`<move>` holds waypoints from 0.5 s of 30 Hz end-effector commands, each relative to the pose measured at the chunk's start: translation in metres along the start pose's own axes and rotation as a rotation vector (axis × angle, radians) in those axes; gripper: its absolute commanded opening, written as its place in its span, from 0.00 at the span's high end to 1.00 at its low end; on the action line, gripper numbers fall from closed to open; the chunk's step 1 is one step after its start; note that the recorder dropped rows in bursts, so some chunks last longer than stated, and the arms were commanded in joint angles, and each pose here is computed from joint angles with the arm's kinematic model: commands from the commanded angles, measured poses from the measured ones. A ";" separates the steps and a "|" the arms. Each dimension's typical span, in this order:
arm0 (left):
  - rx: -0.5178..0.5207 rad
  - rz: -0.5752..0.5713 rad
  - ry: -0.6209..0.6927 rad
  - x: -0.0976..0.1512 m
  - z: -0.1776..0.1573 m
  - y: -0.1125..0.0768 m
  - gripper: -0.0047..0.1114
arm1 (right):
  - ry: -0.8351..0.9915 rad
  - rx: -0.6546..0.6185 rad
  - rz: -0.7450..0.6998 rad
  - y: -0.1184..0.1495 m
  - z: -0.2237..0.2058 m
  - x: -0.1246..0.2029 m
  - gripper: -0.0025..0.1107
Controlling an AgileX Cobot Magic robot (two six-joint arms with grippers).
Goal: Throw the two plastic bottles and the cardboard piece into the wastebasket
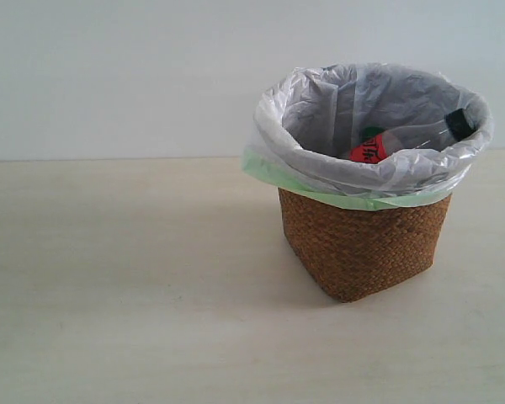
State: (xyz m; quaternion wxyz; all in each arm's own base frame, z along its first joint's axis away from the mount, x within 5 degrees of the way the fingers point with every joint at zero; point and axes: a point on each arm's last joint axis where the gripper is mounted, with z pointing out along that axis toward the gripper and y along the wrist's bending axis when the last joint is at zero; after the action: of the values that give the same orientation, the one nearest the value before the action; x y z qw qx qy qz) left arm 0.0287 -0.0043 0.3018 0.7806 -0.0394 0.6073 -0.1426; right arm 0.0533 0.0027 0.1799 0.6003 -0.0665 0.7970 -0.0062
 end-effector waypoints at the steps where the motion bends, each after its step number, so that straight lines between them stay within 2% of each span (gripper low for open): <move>1: -0.052 0.002 0.011 0.024 0.004 0.008 0.90 | -0.010 0.005 0.003 0.000 0.000 -0.001 0.98; 7: -0.097 0.078 0.043 0.059 0.005 0.020 0.90 | -0.010 0.005 0.003 0.000 0.000 -0.001 0.98; 10: -0.102 0.162 0.089 0.078 0.004 0.025 0.90 | -0.010 0.005 0.003 0.000 0.000 -0.001 0.98; 15: -0.104 0.277 0.165 0.088 0.003 0.028 0.90 | -0.010 0.005 0.003 0.000 0.000 -0.001 0.98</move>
State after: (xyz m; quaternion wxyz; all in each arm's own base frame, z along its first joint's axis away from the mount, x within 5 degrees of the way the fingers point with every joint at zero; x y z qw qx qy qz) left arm 0.0558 -0.0019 0.2173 0.7462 -0.0080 0.6648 -0.0342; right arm 0.0533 0.0027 0.1799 0.6003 -0.0665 0.7970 -0.0062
